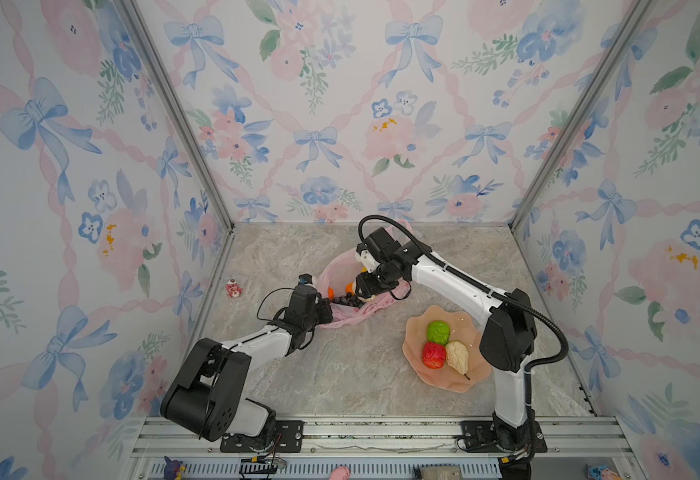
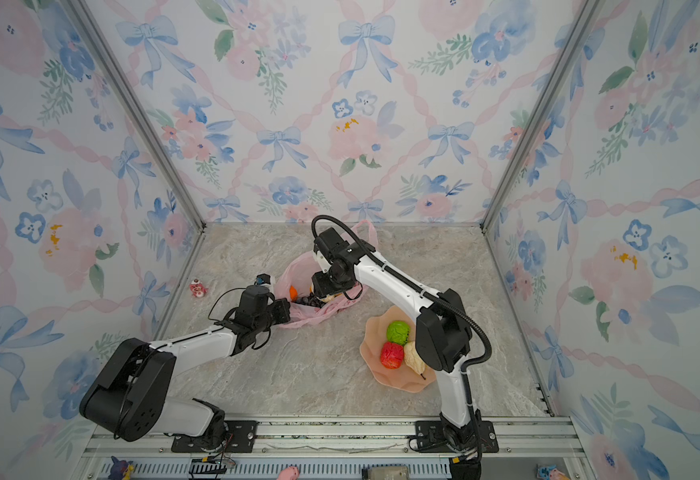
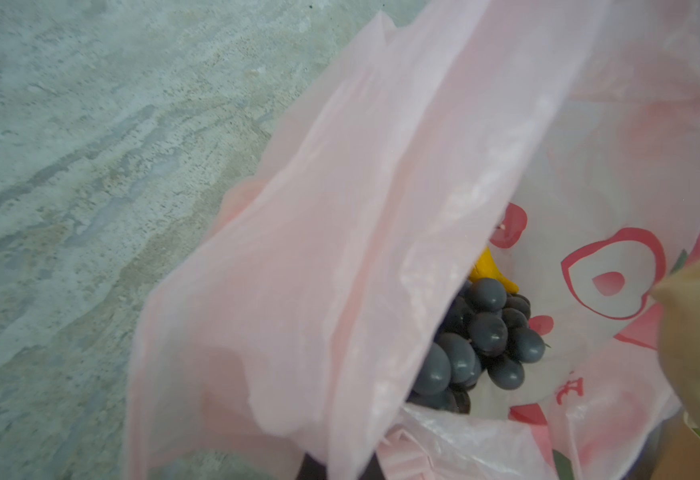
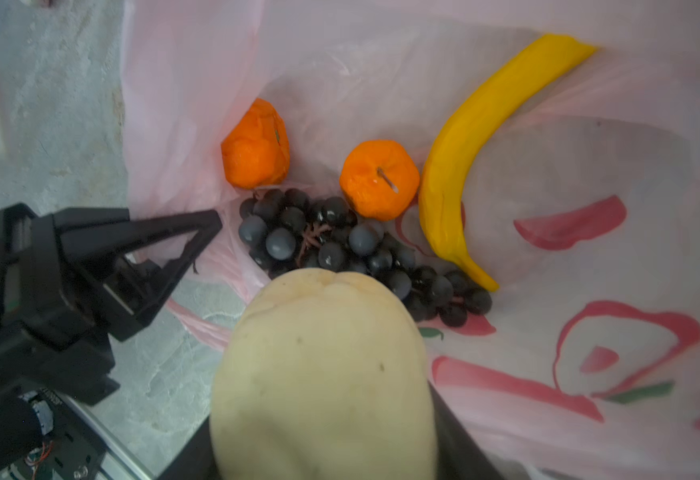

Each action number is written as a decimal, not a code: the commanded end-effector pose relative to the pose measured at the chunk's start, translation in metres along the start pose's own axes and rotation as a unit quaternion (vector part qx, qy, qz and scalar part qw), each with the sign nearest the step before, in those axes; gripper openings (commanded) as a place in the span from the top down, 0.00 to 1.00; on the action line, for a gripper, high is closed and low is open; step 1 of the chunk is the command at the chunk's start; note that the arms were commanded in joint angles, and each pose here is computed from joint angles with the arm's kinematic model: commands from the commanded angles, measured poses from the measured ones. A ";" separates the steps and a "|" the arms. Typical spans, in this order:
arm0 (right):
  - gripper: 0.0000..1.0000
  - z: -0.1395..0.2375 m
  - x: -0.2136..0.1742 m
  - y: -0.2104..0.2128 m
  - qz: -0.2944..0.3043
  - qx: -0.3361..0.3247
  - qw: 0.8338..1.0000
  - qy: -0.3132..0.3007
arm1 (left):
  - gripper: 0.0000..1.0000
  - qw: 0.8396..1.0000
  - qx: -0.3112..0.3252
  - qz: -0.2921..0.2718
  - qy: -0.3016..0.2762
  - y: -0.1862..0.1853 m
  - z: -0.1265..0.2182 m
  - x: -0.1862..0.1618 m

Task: Take the fake fruits out of the plastic bag
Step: 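Lift the pale pear out and carry it to the peach bowl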

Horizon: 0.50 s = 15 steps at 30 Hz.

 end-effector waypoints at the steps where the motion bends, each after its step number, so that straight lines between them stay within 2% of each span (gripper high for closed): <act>1: 0.49 0.031 -0.032 -0.017 -0.006 -0.031 0.999 0.021 | 1.00 1.000 0.010 -0.014 -0.014 0.005 -0.002 0.001; 15: 0.51 0.102 -0.162 -0.070 -0.071 -0.098 0.984 0.131 | 1.00 1.000 -0.008 -0.025 -0.012 -0.005 -0.007 0.002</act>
Point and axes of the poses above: each gripper's point midway between its finger pads, its own z axis back along the fingers, its own y axis along the line the jaws close on, x = y × z, the point moved 6 cm from there along z, back along the fingers, and after that the axes turned 7 degrees about -z, right-handed, at the moved point
